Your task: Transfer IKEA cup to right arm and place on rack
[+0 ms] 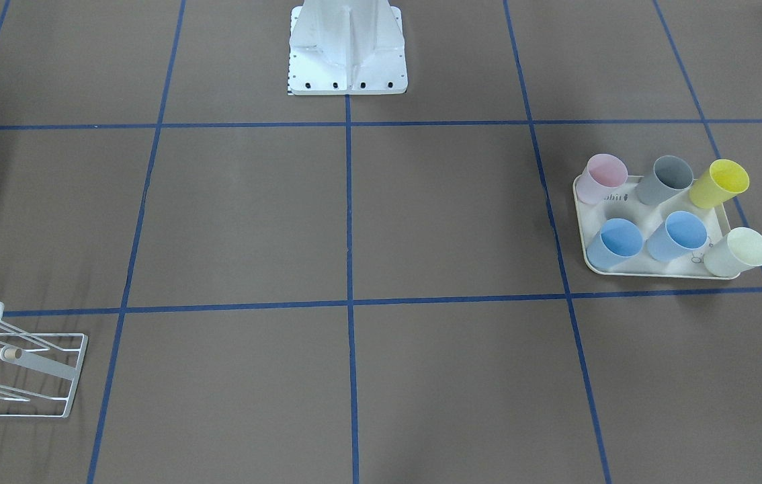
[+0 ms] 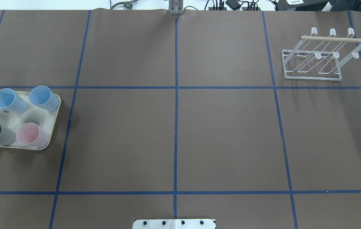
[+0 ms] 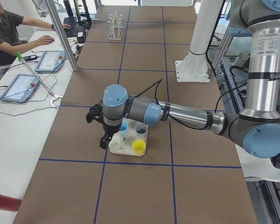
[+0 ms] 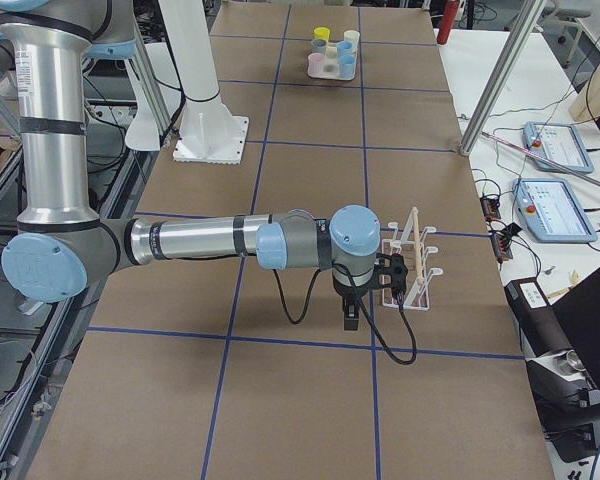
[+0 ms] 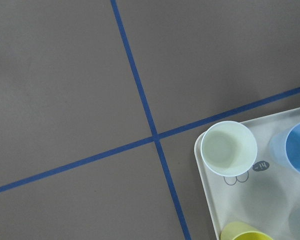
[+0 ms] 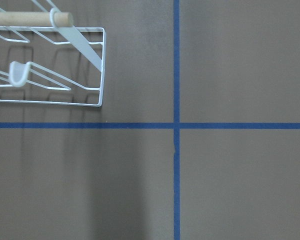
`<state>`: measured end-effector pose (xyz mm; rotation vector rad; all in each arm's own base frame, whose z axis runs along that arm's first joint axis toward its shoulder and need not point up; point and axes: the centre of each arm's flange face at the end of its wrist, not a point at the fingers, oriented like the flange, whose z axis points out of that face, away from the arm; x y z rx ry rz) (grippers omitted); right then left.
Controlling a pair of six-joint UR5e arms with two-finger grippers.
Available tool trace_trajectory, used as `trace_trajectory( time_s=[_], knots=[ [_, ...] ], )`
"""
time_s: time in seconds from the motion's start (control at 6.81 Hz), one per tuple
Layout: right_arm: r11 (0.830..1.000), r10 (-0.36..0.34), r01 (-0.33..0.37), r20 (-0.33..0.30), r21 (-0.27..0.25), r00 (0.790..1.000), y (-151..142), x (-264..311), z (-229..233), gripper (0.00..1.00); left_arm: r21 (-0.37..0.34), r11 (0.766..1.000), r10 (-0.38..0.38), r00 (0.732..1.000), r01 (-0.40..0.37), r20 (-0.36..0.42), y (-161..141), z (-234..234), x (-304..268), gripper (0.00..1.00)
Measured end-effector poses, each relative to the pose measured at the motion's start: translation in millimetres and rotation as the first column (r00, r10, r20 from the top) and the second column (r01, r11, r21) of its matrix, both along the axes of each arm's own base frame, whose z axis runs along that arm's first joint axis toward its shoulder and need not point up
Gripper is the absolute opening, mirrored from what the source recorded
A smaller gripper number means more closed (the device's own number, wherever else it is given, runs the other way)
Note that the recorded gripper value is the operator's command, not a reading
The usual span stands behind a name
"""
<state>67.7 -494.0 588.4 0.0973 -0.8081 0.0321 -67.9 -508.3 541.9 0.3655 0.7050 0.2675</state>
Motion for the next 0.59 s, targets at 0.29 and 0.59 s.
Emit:
trace_trajectory(
  time_s=[0.29,0.59],
  knots=[
    [0.999,-0.028,0.028,-0.001,0.047,1.000,-11,-14,-23,1.00,0.054,0.998,0.010,1.000,-0.009,-0.009,-11,-9,4,1.00],
    [0.992,-0.050,0.049,0.009,0.116,0.999,-15,-25,-60,1.00,0.043,0.999,-0.011,1.000,0.013,-0.026,-19,24,11,1.00]
  ],
)
